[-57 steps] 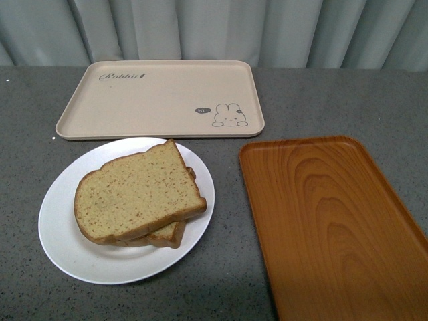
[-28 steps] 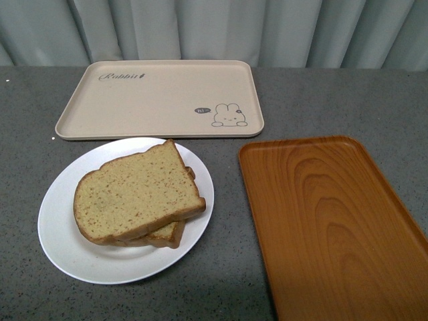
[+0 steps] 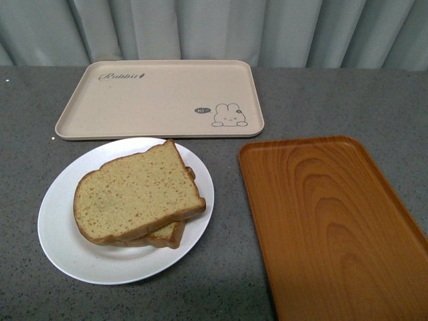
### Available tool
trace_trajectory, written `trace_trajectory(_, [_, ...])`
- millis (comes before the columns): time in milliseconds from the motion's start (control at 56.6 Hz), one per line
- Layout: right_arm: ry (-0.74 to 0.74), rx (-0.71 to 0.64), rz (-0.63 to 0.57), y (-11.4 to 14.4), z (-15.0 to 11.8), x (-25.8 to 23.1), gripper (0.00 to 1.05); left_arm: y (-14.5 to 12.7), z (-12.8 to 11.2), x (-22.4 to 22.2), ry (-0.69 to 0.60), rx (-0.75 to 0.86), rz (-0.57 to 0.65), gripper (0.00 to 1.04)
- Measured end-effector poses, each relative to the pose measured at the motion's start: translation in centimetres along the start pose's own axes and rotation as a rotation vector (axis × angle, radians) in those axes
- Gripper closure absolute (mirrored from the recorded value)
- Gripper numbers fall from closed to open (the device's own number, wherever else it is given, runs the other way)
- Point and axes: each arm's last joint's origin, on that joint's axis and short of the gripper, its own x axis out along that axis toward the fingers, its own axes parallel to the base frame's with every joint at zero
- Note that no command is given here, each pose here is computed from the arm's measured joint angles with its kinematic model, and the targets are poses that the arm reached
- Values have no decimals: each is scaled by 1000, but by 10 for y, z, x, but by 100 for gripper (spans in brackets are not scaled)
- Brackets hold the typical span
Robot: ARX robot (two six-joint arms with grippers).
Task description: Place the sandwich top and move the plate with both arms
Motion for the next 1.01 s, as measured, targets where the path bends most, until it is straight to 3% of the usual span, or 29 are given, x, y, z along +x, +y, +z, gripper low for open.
trace_trajectory(71, [0,-1,0,0,0,0,93,0,0,0,7,-4,10,6])
trace_trajectory(177, [-1,-1,0,0,0,0,72,2,-6,10,279,-173,247,6])
trace_trajectory(371, [-1,-2,0,0,0,0,36,1,-17,55,389,-410,237,6])
trace_trajectory(530, [-1,-1,0,0,0,0,10,10,-40,93,522,-554,258,6])
trace_trajectory(778, [-1,-1,0,0,0,0,9,27,-93,128,760,-709,351,6])
trace_trajectory(1007, [-1,-1,0,0,0,0,9,25,-109,139,838,-807,359,6])
